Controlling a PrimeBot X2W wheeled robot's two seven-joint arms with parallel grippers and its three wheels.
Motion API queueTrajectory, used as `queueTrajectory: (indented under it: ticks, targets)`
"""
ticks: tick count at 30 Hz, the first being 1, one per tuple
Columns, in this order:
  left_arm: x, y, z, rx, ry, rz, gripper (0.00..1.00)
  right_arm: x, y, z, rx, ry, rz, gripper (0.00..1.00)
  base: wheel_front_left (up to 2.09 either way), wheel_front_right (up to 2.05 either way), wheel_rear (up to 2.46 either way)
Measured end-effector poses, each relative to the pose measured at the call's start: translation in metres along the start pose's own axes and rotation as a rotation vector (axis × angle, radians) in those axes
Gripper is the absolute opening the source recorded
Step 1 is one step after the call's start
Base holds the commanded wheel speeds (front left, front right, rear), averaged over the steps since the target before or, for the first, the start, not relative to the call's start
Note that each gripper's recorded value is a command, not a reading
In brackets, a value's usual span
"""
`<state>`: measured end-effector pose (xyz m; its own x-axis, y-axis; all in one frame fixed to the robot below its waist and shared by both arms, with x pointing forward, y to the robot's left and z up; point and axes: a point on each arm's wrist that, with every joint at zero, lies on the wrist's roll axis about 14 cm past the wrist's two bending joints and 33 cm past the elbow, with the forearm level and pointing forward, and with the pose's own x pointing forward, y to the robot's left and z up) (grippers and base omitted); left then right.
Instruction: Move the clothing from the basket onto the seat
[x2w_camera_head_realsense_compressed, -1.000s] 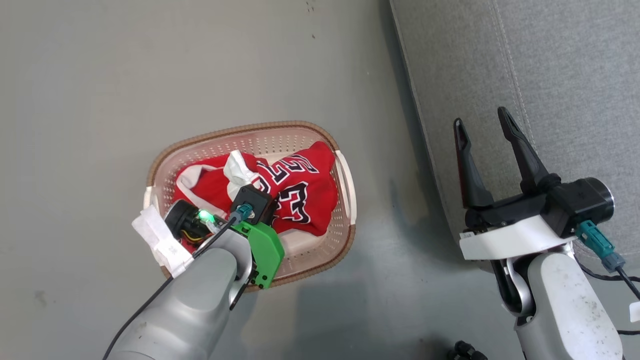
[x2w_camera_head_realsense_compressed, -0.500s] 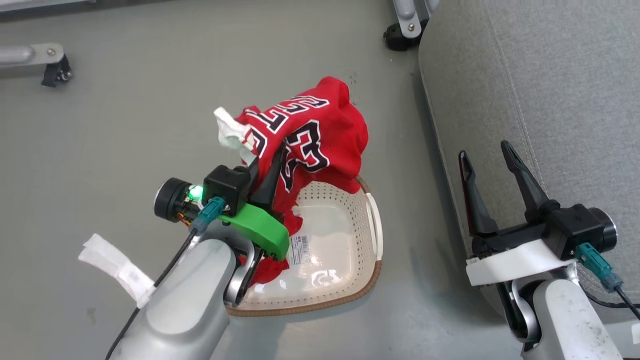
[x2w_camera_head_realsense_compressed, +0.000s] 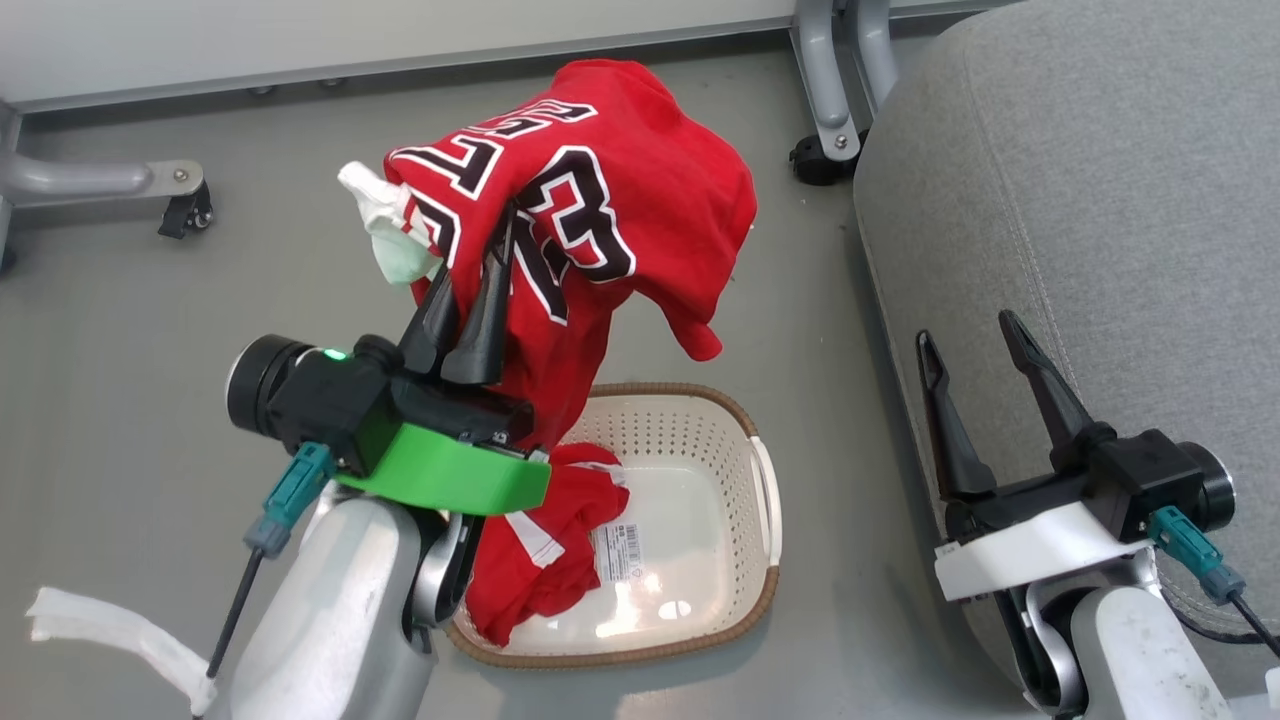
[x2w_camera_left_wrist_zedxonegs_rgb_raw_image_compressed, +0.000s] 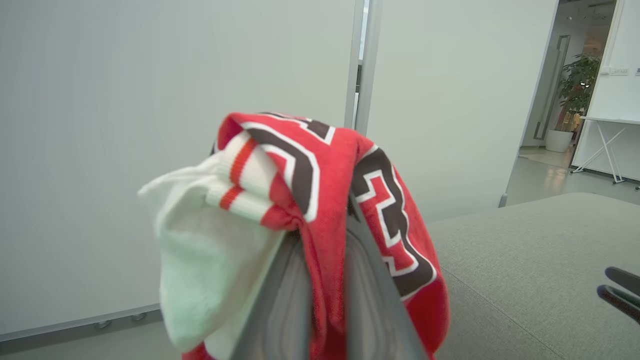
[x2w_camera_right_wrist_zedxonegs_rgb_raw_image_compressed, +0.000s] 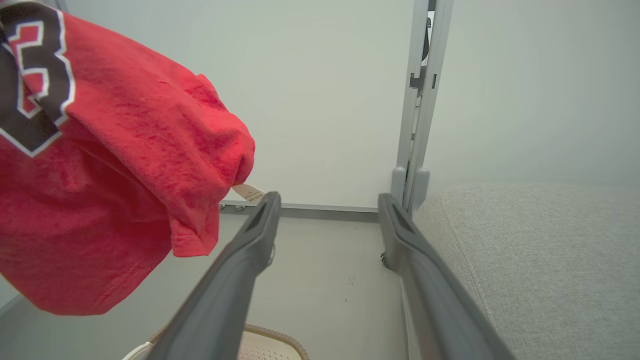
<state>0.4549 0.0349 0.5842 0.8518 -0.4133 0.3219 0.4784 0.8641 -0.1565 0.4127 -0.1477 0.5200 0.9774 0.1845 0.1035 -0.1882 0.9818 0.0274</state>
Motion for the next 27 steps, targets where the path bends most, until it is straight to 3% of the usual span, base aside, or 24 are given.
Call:
queueTrajectory:
  ticks: [27]
  targets:
    - [-0.074,-0.031,0.030,0.007,-0.029,0.012,0.00,-0.058,0.030,0.020,0.030,0.005,0.036,1.00,0.00,0.00,0.00]
